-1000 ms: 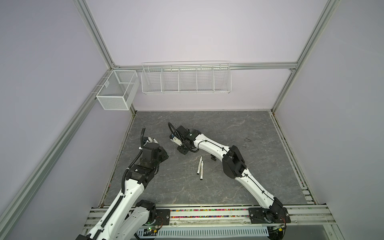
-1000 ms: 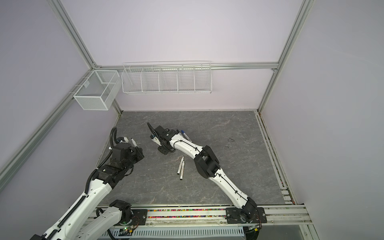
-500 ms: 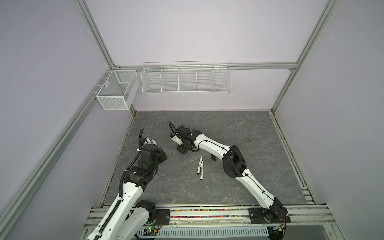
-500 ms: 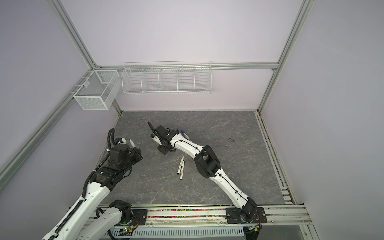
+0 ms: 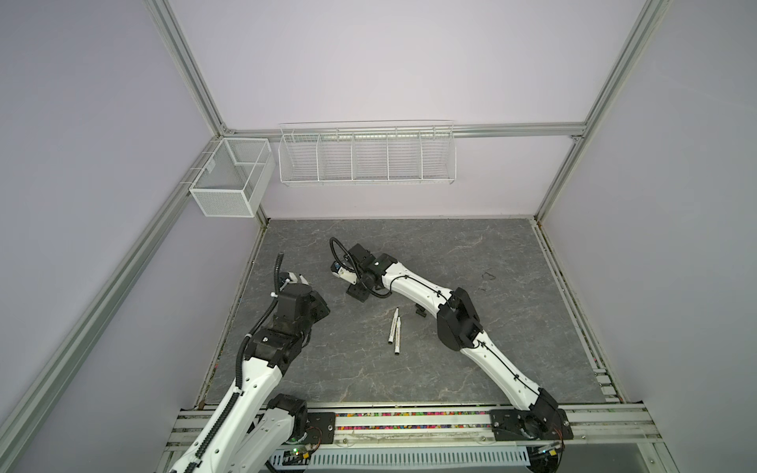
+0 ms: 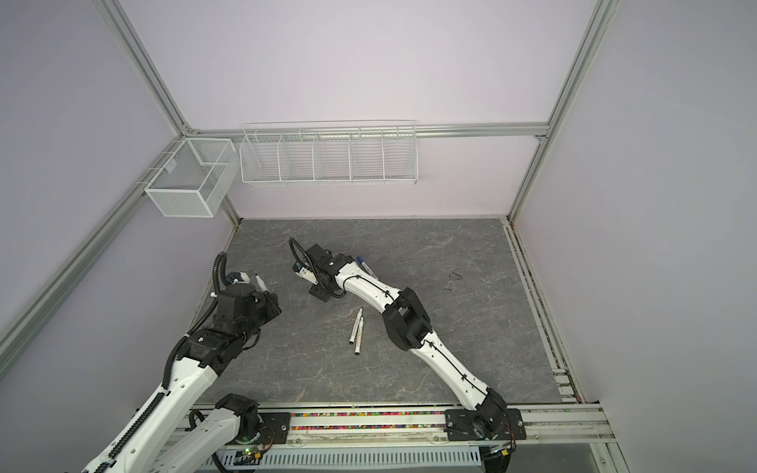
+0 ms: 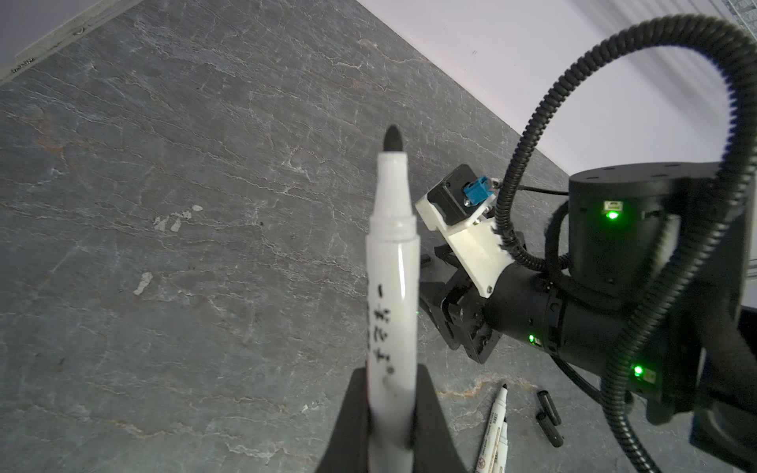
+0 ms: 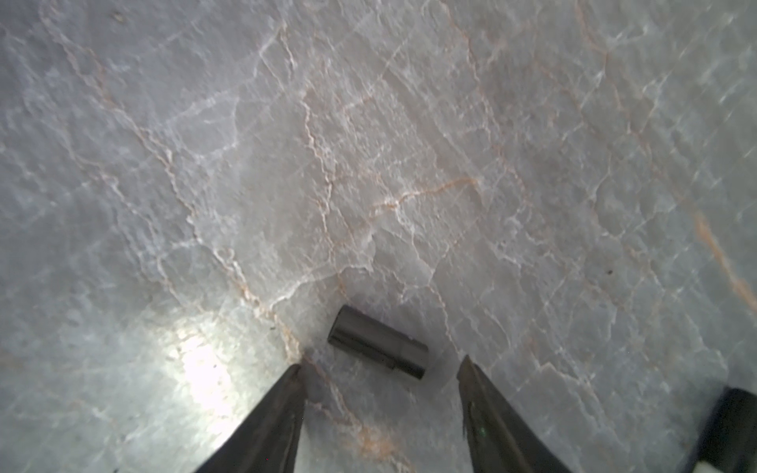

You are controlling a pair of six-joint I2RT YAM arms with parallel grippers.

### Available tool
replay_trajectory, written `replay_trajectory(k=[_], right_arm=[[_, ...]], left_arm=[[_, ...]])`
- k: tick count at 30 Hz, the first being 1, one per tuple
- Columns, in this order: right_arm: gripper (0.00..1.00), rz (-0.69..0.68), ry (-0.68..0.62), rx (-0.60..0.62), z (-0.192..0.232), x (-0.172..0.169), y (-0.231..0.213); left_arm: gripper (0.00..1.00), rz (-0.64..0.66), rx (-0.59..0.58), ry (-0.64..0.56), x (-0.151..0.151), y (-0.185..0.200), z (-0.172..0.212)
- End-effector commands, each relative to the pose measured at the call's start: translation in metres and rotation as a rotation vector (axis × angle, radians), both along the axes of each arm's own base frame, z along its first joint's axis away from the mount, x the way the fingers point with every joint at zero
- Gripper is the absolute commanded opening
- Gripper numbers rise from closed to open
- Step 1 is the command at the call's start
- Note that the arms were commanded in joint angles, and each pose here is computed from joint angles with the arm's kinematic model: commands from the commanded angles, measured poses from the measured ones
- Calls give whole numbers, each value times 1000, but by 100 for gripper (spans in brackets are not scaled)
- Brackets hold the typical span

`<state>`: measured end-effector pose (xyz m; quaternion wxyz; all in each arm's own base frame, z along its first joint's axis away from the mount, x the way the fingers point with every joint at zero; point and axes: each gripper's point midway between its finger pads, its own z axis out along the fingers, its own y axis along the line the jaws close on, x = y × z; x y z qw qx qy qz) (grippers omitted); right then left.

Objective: Insert the pens into the pen caps
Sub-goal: 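Lower the open right gripper over a loose black cap on the table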

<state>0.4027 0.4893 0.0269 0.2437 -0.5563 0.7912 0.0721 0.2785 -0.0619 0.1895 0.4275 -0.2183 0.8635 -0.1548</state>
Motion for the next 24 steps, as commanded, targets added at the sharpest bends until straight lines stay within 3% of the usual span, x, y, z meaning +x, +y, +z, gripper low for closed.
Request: replay_trajectory(k=[1,8,12,19,24], right_arm=[[61,91,34,-108,-50,-9,-12],[49,191,99,-85,-50,-33,-2],[33,213,158,-75,-49,-47,-2],[15,179,229,-121,-53,-59,-19],[12,101,267,-123,-46,-60,-35]], left_arm=[[0,12,6,-8,1,3,13],[0,6,11,2,1,2,13],[0,-6,8,0,4,0,15],[0,-7,6,-4,4,0,17],[0,-7,-1,-11,4,-1,18]])
